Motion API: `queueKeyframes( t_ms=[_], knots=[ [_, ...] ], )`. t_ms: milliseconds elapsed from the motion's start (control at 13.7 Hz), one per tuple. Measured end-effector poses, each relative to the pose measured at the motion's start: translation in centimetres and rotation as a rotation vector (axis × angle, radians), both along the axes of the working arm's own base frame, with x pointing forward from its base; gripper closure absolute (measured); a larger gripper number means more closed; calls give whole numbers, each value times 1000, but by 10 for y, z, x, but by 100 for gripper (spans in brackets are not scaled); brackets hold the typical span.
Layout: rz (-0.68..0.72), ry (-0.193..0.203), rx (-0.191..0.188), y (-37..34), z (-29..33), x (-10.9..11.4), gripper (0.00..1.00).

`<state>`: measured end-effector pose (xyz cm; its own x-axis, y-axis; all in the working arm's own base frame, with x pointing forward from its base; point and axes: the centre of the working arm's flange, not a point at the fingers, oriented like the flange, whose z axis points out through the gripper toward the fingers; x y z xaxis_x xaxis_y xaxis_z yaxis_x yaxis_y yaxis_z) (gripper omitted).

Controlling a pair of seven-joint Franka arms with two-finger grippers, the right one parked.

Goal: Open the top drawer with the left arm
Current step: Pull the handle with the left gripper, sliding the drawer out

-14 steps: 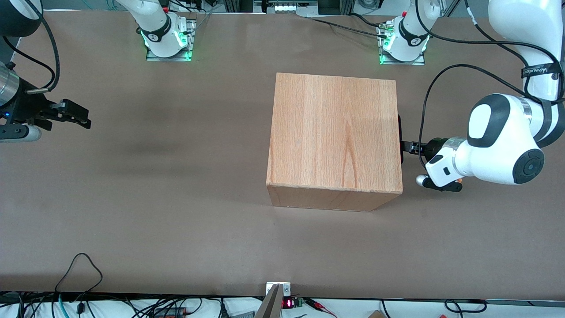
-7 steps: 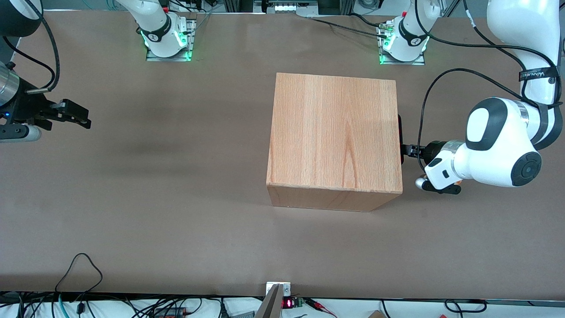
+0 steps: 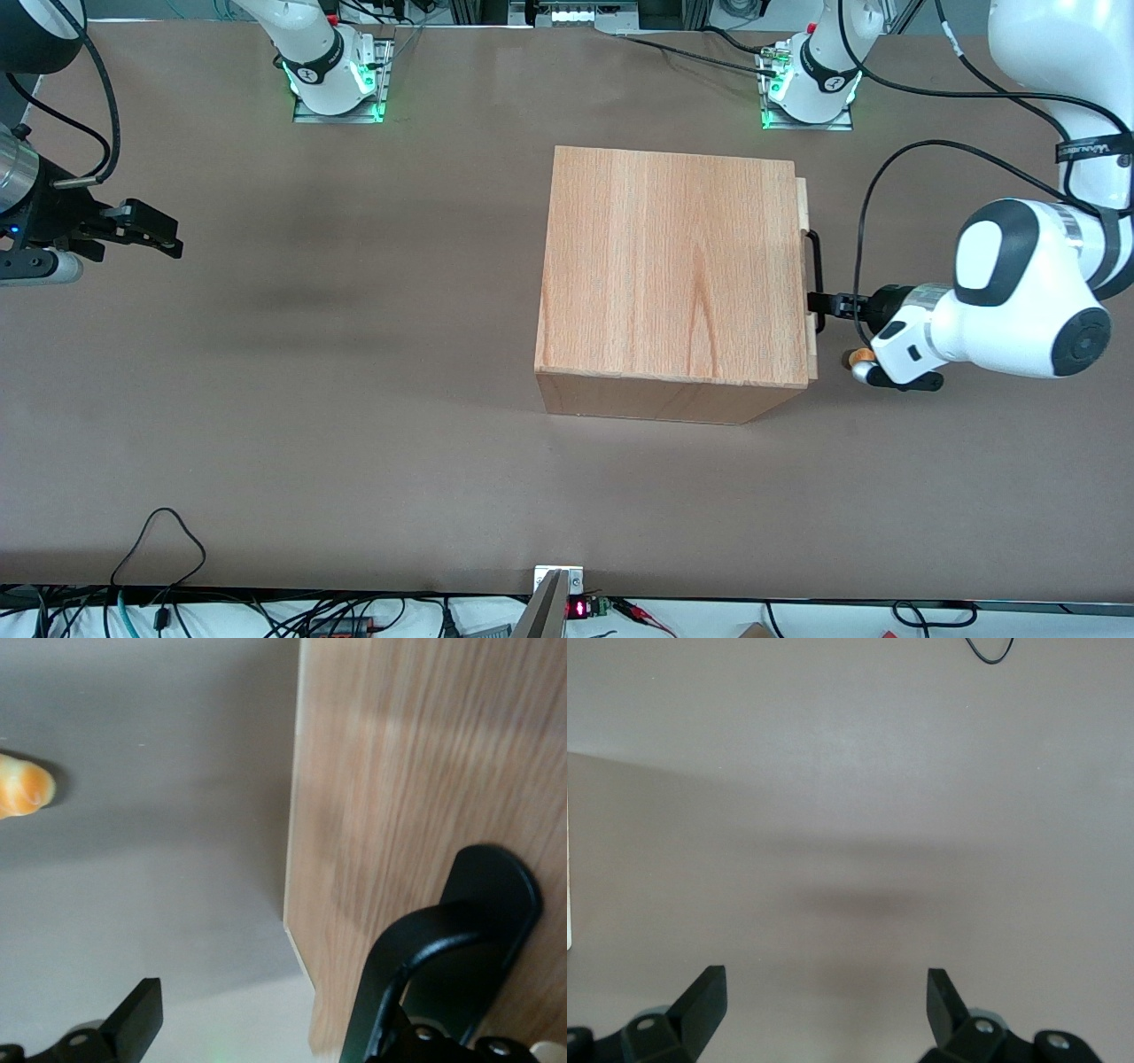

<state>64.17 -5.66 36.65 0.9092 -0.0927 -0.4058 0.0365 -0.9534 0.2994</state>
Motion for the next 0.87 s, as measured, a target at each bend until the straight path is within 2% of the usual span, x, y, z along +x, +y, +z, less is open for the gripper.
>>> queueKeyframes(
  t_ms=[874],
  knots=[
    [117, -6, -2, 82, -3, 3, 0]
  ],
)
